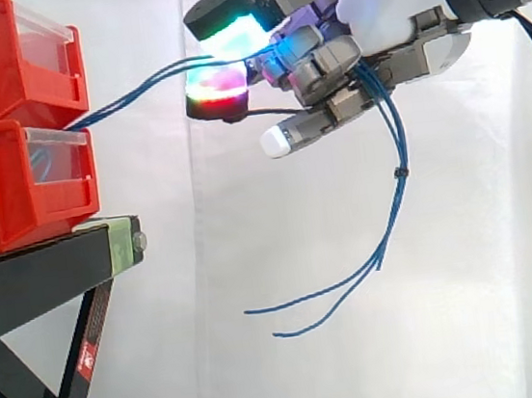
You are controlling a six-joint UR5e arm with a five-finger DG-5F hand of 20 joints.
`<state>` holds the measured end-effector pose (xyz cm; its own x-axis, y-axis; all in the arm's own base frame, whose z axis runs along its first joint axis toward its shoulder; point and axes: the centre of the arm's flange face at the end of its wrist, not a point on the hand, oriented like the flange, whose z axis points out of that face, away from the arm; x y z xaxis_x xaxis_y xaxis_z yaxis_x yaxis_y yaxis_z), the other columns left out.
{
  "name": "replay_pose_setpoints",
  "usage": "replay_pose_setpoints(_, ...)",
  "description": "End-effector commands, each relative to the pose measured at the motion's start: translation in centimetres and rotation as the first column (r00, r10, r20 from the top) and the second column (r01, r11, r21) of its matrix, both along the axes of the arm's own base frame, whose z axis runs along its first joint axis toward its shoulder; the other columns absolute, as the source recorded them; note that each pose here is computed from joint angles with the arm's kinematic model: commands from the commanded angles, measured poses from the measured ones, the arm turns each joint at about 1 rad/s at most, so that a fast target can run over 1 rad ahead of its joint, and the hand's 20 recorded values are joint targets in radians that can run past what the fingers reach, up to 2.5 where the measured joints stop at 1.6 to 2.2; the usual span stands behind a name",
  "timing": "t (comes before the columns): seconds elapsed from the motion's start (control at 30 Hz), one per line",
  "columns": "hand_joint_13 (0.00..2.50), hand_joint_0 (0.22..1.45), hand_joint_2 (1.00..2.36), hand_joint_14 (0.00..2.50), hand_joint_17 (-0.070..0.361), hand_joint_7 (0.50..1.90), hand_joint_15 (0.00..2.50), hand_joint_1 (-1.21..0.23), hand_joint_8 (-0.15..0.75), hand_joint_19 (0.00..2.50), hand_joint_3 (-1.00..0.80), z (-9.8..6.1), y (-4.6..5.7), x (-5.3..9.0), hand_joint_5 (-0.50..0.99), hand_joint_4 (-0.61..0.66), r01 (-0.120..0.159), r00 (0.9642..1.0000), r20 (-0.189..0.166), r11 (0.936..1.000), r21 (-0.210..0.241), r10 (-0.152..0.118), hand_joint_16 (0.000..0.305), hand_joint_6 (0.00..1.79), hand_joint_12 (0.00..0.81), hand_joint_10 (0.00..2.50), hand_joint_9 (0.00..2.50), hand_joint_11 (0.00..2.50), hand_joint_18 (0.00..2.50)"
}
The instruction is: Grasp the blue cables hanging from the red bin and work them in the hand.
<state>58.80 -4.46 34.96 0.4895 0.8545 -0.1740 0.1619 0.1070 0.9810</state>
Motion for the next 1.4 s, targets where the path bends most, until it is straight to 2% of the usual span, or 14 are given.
replay_pose_setpoints(0.0, 0.55, 0.78, 1.52, 2.5, 0.181, 1.18, 1.84, -0.8, 0.47, 0.39, 0.19, 0.01, -0.06, 0.01, 0.01, 0.29, 0.001, 1.0, 0.001, 1.0, 0.0, -0.001, 0.08, 0.51, 0.584, 2.5, 0.08, 2.5, 0.76)
replay_pose_setpoints(0.07, 0.51, 0.74, 1.61, 2.5, 0.183, 1.14, 1.81, -0.8, 0.469, 0.32, 0.11, 0.01, -0.06, 0.01, -0.01, 0.28, 0.001, 1.0, 0.001, 1.0, 0.0, -0.001, 0.081, 0.57, 0.585, 2.5, 0.04, 2.5, 0.72)
replay_pose_setpoints(0.17, 0.46, 0.77, 1.49, 2.5, 0.179, 1.16, 1.82, -0.82, 0.472, 0.37, 0.15, 0.01, -0.06, 0.01, -0.03, 0.29, 0.001, 1.0, 0.001, 1.0, 0.0, -0.001, 0.08, 0.53, 0.579, 2.5, 0.0, 2.5, 0.66)
replay_pose_setpoints(0.37, 0.39, 0.79, 1.46, 2.5, 0.175, 1.18, 1.83, -0.82, 0.476, 0.4, 0.22, 0.0, -0.12, 0.02, -0.05, 0.26, -0.001, 1.0, 0.001, 1.0, 0.001, 0.001, 0.078, 0.52, 0.579, 2.5, 0.0, 2.5, 0.6)
replay_pose_setpoints(0.53, 0.29, 0.8, 1.53, 2.5, 0.168, 1.2, 1.83, -0.81, 0.475, 0.47, 0.27, 0.01, -0.12, 0.03, -0.08, 0.21, -0.001, 1.0, 0.002, 1.0, 0.001, 0.001, 0.075, 0.52, 0.566, 2.5, 0.0, 2.5, 0.49)
replay_pose_setpoints(0.67, 0.19, 0.88, 1.46, 2.5, 0.154, 1.24, 1.83, -0.82, 0.461, 0.58, 0.36, 0.02, -0.11, 0.05, -0.09, 0.16, -0.001, 1.0, 0.004, 1.0, 0.002, 0.001, 0.068, 0.49, 0.549, 2.5, 0.0, 2.5, 0.4)
replay_pose_setpoints(0.73, 0.17, 0.94, 1.45, 2.5, 0.142, 1.22, 1.79, -0.82, 0.447, 0.63, 0.34, 0.02, -0.11, 0.05, -0.13, 0.14, -0.001, 1.0, 0.004, 1.0, 0.002, 0.001, 0.063, 0.65, 0.528, 2.5, 0.0, 2.5, 0.35)
replay_pose_setpoints(0.8, 0.16, 1.03, 1.43, 2.5, 0.125, 1.13, 1.77, -0.8, 0.42, 0.7, 0.32, 0.02, -0.11, 0.05, -0.22, 0.13, -0.001, 1.0, 0.004, 1.0, 0.002, 0.001, 0.055, 1.07, 0.504, 2.5, 0.0, 2.5, 0.3)
replay_pose_setpoints(0.83, 0.17, 1.06, 1.41, 2.5, 0.122, 1.11, 1.75, -0.79, 0.407, 0.7, 0.33, 0.02, -0.2, 0.04, -0.23, 0.14, 0.001, 1.0, 0.004, 1.0, 0.002, -0.001, 0.054, 1.15, 0.499, 2.5, 0.0, 2.5, 0.28)
replay_pose_setpoints(1.0, 0.3, 1.16, 1.34, 2.5, 0.112, 1.02, 1.71, -0.75, 0.395, 0.61, 0.33, 0.02, -0.2, 0.04, -0.2, 0.11, 0.001, 1.0, 0.004, 1.0, 0.002, -0.001, 0.05, 1.25, 0.492, 2.5, 0.0, 2.5, 0.32)
replay_pose_setpoints(1.07, 0.4, 1.15, 1.11, 2.5, 0.111, 1.05, 1.77, -0.76, 0.401, 0.73, 0.35, 0.02, -0.2, 0.04, -0.16, 0.12, 0.001, 1.0, 0.004, 1.0, 0.002, -0.001, 0.05, 1.18, 0.501, 2.5, 0.04, 2.5, 0.51)
replay_pose_setpoints(1.1, 0.43, 1.14, 1.0, 2.5, 0.116, 1.07, 1.8, -0.77, 0.408, 0.74, 0.31, 0.02, -0.2, 0.04, -0.14, 0.14, 0.001, 1.0, 0.004, 1.0, 0.002, -0.001, 0.051, 1.14, 0.504, 2.5, 0.09, 2.5, 0.62)
replay_pose_setpoints(1.27, 0.52, 0.96, 1.02, 2.5, 0.112, 1.13, 1.85, -0.75, 0.42, 0.97, -0.2, 0.02, -0.2, 0.04, -0.08, 0.19, 0.001, 1.0, 0.004, 1.0, 0.002, -0.001, 0.05, 1.03, 0.515, 2.5, 0.17, 2.5, 0.84)
replay_pose_setpoints(1.37, 0.57, 0.93, 1.02, 2.5, 0.115, 1.15, 1.84, -0.74, 0.428, 0.93, -0.29, 0.02, -0.2, 0.04, -0.05, 0.2, 0.001, 1.0, 0.004, 1.0, 0.002, -0.001, 0.051, 0.99, 0.525, 2.5, 0.22, 2.5, 0.87)
